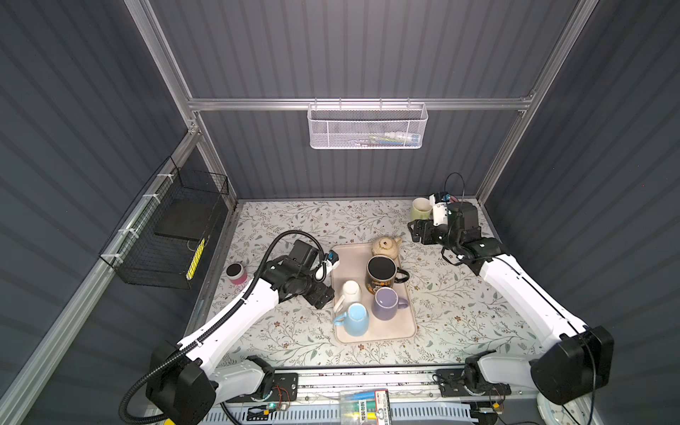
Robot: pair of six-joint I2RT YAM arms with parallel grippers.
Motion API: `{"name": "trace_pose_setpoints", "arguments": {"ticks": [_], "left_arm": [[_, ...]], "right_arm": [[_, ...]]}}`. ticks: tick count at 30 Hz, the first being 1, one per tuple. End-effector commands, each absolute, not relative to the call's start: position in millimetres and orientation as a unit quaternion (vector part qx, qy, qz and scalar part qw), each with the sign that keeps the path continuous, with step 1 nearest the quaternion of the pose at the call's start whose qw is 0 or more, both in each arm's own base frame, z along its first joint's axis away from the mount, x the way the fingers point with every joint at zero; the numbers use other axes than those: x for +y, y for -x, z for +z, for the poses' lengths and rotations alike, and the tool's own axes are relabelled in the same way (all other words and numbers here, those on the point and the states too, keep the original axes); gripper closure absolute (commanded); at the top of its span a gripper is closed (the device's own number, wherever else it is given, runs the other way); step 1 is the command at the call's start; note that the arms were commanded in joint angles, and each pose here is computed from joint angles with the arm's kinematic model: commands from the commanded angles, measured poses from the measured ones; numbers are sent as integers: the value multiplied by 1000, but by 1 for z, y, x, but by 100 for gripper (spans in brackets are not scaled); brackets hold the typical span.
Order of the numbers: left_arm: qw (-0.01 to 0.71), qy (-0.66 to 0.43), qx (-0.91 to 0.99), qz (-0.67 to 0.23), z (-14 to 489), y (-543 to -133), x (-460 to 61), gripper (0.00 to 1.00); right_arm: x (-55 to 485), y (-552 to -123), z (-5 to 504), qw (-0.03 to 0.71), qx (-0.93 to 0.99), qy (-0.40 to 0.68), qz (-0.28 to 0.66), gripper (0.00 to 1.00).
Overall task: Turn the mug right side up
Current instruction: Pick up the mug from the tray.
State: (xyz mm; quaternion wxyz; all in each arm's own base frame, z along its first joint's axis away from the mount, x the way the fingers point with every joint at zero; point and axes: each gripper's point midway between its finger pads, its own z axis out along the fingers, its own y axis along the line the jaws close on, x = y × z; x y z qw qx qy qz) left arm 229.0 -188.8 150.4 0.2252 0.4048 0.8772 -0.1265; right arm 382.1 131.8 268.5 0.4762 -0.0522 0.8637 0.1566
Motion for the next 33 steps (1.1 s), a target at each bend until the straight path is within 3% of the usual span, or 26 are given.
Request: {"name": "trace_pose_setpoints", "arguments": {"ticks": [1,19,33], "left_arm": [[231,-403,875,-138,147,-228,-194,17],[202,-418,880,-98,106,-228,-221,15],[194,-415,886,-75,94,-237,-221,36]], "right_arm": [[139,-369,285,498,844,48,192,12],[148,-328,304,520,816,59,248,12],[152,-322,304,519,812,69,257,12]]}}
